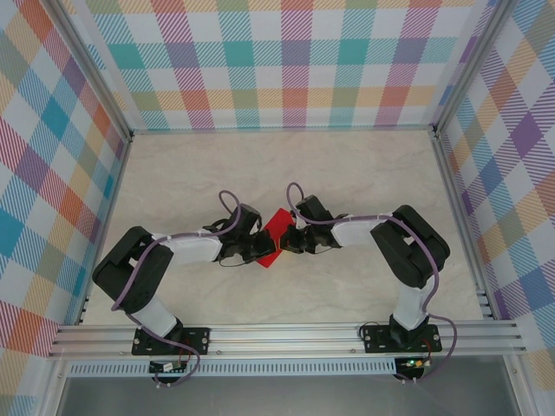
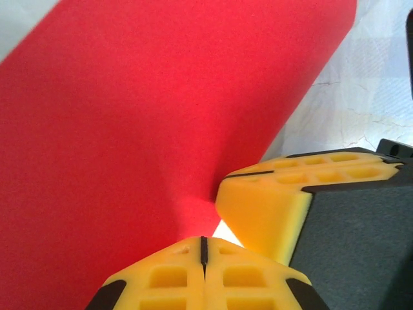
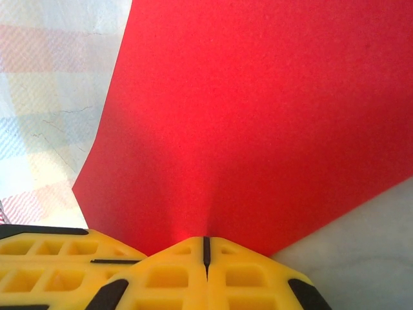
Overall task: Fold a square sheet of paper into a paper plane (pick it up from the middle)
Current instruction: First fold in half a square sheet of paper at the center of the table.
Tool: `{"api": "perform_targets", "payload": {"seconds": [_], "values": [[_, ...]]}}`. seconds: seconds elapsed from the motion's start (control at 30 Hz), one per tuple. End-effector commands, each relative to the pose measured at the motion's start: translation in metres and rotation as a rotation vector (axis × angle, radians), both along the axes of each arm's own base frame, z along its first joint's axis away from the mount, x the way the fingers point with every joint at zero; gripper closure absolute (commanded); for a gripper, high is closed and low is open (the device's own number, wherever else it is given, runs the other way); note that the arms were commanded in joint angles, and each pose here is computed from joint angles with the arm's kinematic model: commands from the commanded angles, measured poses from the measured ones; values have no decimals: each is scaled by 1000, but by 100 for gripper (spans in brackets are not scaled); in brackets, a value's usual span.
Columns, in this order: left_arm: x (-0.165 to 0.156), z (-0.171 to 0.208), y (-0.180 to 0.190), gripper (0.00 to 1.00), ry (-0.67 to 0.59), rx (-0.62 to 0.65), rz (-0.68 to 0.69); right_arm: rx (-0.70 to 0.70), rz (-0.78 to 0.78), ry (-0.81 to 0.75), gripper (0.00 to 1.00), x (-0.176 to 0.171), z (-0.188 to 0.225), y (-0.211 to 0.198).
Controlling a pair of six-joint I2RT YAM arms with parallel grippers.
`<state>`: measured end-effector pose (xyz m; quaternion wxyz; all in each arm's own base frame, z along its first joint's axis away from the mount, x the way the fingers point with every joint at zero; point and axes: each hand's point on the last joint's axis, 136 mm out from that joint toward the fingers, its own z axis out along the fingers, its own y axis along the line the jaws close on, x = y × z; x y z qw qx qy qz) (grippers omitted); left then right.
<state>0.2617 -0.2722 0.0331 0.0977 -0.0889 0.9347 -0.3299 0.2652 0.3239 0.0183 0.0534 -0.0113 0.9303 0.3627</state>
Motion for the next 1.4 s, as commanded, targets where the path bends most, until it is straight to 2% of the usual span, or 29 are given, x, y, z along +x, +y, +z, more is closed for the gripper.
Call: {"api": "perform_targets", "payload": {"seconds": [0.0, 0.4, 0.63, 0.97, 1.1, 1.23, 1.37], "values": [[-5, -7, -7, 100, 36, 5, -14, -22, 25, 10, 100, 1, -5, 0], [-32, -41, 16, 100, 159, 136, -23, -38, -1, 10, 100, 15, -9, -7], [-42, -50, 26, 100, 194, 184, -29, -43, -56, -5, 100, 46, -15, -29], [-46, -53, 30, 100, 194, 187, -32, -88, -168, -28, 100, 93, -19, -68], [-44, -54, 29, 100, 184, 185, -31, -100, -199, -78, 100, 107, -1, -74], [-42, -57, 26, 100, 181, 169, -17, -71, -208, -121, 100, 107, 22, -74], [-40, -56, 25, 100, 172, 166, -20, 17, -130, -113, 100, 85, 36, -55]]}}
